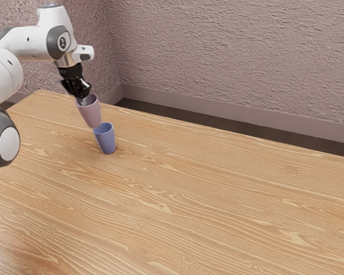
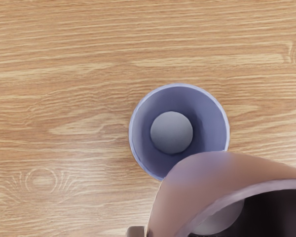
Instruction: Place the right cup onto the left cup
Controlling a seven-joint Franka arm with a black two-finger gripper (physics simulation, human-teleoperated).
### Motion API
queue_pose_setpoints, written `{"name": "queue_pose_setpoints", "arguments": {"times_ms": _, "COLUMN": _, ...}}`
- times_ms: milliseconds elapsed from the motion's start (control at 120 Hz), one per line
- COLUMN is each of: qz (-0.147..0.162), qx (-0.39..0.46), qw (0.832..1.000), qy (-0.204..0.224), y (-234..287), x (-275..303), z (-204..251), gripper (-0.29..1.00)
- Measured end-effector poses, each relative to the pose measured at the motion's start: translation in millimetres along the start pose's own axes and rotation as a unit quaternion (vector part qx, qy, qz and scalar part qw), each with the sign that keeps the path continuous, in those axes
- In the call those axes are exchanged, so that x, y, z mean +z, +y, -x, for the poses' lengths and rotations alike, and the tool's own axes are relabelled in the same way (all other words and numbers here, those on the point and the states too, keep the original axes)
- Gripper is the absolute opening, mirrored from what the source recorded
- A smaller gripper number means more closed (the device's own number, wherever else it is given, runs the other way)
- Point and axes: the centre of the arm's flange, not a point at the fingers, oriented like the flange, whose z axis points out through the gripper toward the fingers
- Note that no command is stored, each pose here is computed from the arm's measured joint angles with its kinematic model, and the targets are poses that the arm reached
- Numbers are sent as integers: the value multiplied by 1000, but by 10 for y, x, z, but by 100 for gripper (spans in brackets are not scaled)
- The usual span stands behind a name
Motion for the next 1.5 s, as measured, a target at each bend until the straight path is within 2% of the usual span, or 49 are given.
{"name": "queue_pose_setpoints", "arguments": {"times_ms": 342, "qz": -16, "qx": 24, "qw": 999, "qy": 33, "y": -74, "x": 163, "z": -154, "gripper": -8}}
{"name": "queue_pose_setpoints", "arguments": {"times_ms": 558, "qz": -14, "qx": 29, "qw": 999, "qy": 38, "y": -129, "x": 300, "z": -181, "gripper": -8}}
{"name": "queue_pose_setpoints", "arguments": {"times_ms": 1500, "qz": 26, "qx": 26, "qw": 998, "qy": 42, "y": -206, "x": 569, "z": -160, "gripper": -7}}
